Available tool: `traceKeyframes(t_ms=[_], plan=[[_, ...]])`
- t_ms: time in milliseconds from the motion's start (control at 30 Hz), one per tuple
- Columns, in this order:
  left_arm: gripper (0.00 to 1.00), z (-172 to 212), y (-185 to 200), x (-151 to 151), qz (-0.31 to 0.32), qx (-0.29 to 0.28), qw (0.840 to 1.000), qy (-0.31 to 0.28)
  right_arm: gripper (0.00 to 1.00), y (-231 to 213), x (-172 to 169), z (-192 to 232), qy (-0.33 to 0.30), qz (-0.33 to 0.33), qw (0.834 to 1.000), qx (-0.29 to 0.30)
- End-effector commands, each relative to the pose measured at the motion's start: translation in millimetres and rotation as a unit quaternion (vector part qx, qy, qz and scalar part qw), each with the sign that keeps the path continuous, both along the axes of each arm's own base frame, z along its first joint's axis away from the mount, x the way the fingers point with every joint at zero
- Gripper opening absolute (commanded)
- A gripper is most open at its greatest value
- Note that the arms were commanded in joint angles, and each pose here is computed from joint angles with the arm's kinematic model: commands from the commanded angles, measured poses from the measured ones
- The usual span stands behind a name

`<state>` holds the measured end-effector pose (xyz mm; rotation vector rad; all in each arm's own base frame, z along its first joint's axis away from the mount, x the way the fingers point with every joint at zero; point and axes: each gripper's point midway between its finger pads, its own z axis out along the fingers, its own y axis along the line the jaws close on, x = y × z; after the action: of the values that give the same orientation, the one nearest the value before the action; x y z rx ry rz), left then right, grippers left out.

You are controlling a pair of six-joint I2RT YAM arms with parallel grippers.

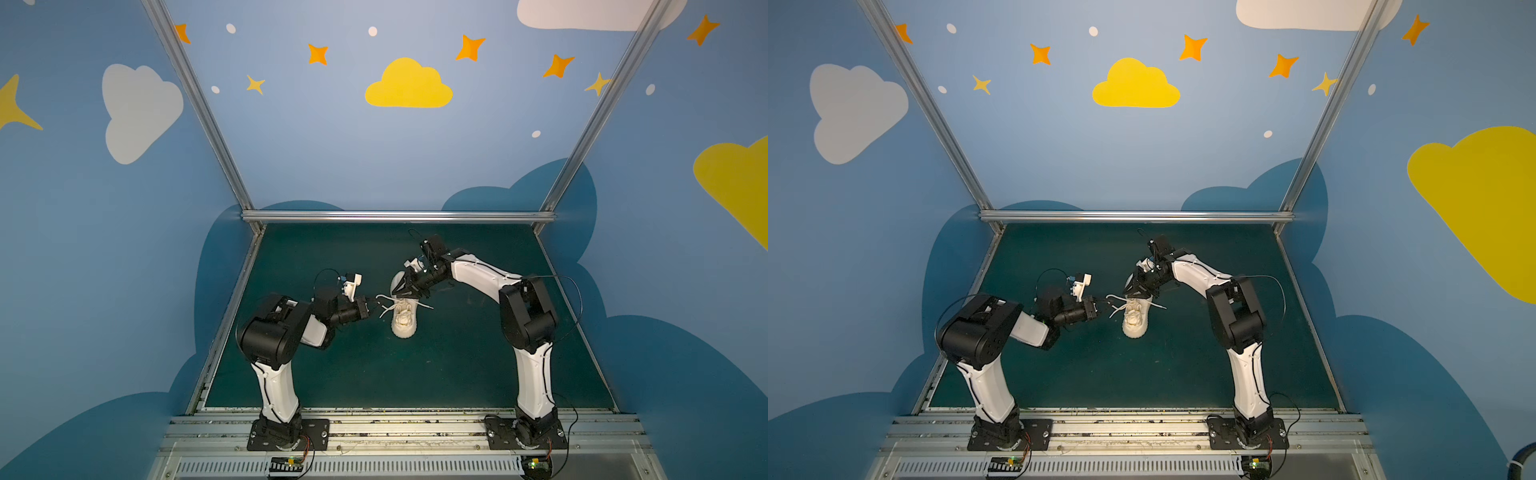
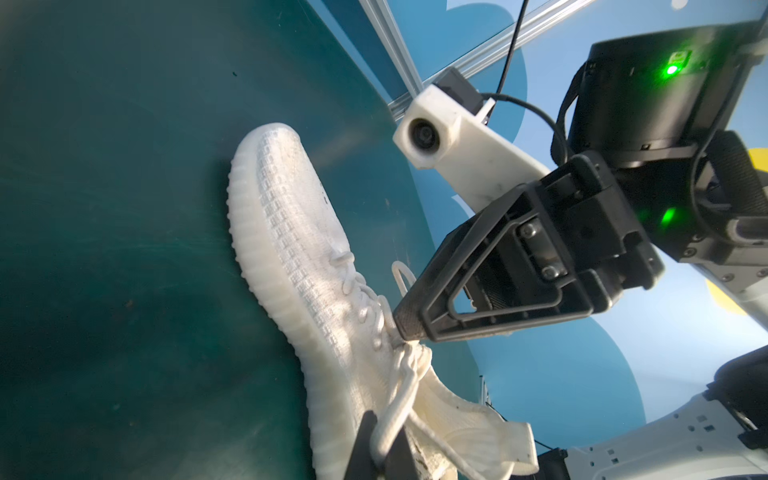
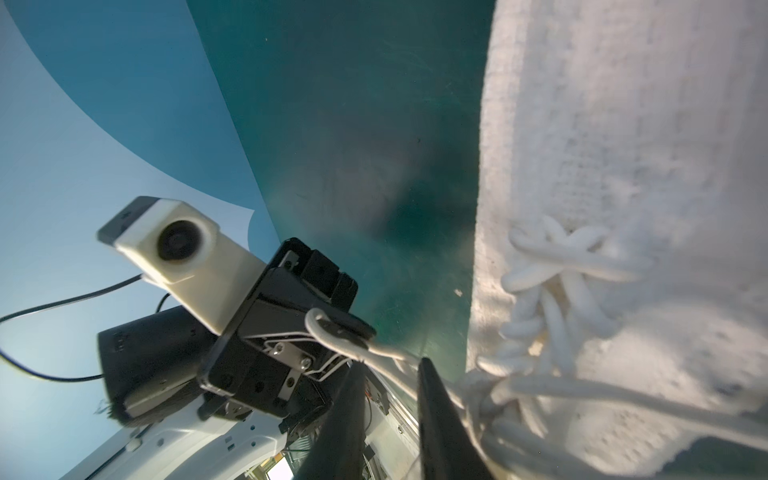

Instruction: Tie the shoes

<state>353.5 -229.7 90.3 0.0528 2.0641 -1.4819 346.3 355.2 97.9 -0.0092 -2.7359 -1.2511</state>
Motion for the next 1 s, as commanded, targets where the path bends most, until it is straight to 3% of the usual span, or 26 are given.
traceKeyframes(t_ms=[0,533,967], plan=[[0.03,12.8,-1.4,2.0,-0.021,0.031,0.999,-0.029,0.24,-8.1,-8.7,-18.0,0.009,0.005,0.999,-0.039],[0.03,25.4,4.8,1.3,-0.098,0.202,0.972,-0.061,0.27,-21.9,-17.4,-39.4,-0.003,0.007,0.995,-0.096],[0.03,25.1,7.1,-3.1,-0.175,0.341,0.919,-0.094,0.29,-33.5,-19.4,-44.3,-0.021,0.015,0.989,-0.146]])
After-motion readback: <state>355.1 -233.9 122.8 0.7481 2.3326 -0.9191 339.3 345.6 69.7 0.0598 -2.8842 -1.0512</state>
